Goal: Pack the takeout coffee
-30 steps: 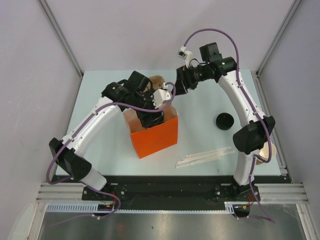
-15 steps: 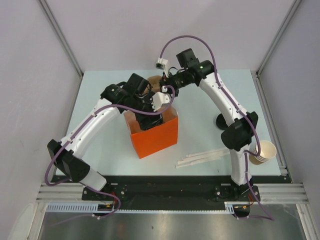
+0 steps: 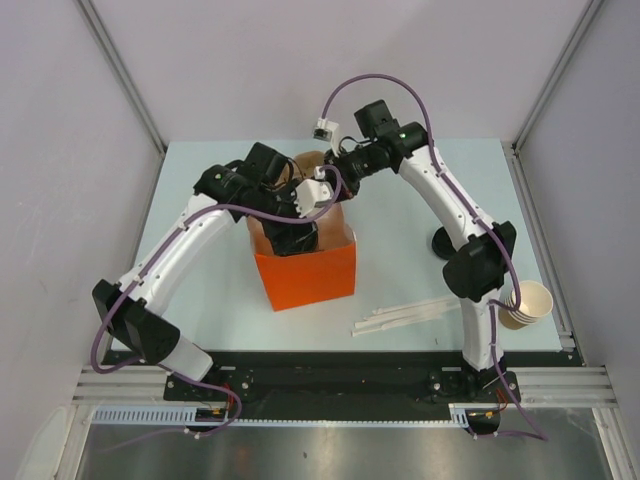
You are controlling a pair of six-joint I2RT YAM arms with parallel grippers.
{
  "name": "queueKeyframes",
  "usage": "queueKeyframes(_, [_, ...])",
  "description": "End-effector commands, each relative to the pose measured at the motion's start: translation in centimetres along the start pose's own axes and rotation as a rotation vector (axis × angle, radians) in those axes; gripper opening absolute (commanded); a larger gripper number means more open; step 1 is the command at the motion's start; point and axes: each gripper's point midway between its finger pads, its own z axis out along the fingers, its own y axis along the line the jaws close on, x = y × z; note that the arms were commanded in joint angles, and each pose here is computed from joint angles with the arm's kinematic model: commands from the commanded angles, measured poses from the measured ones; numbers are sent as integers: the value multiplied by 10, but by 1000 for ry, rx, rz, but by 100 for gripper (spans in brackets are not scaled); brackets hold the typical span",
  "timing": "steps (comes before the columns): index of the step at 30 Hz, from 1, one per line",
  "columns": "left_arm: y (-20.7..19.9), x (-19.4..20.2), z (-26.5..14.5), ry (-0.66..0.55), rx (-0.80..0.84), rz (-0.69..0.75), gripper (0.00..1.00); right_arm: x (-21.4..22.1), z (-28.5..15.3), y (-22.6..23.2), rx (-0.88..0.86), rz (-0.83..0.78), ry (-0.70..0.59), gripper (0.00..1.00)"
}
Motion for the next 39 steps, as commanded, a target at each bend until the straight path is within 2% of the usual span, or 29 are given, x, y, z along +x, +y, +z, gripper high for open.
queueKeyframes(1, [2,0,-13,-33,-24,22,45,-10,-21,31,-13,4,-43,0])
queueKeyframes(2, [3,0,-12,-33,-21,23,45,-3,-17,29,-15,7,-32,0])
queueKeyframes(3, [3,0,-10,-35,-22,22,45,-2,-16,28,-10,-2,-28,8])
queueKeyframes(4, [3,2,-8,-30,-17,20,45,-1,-12,27,-8,-2,-22,30])
queueKeyframes(6, [3,2,-7,-35,-18,23,45,-6,-9,21,7,4,-21,43])
queueKeyframes(7, [2,3,-6,-33,-16,24,44,-9,-8,19,16,1,-23,47])
queueKeyframes(13, [0,5,-5,-33,-11,27,44,-14,0,10,38,-13,-19,53])
queueKeyframes(17, [-1,5,-4,-34,-4,22,44,-3,15,14,23,-33,24,52])
queueKeyframes(18, [-1,6,-4,-36,-8,20,44,1,19,15,26,-35,41,48])
queueKeyframes(20, [-1,6,-5,-40,-11,24,44,3,21,12,33,-28,45,35])
queueKeyframes(21, [-1,8,-3,-36,-14,23,44,3,22,8,55,-9,46,23])
queueKeyframes(25, [-2,11,-3,-40,-25,22,43,-17,15,1,104,-41,-17,0])
queueKeyframes(34, [-4,25,6,-51,-110,79,43,-67,-10,26,148,-175,-189,0])
queueKeyframes(38, [-3,34,12,-62,-174,107,42,-65,-11,34,202,-255,-210,0])
queueKeyframes(39, [-6,45,19,-43,-171,103,43,-52,-4,30,213,-248,-187,0])
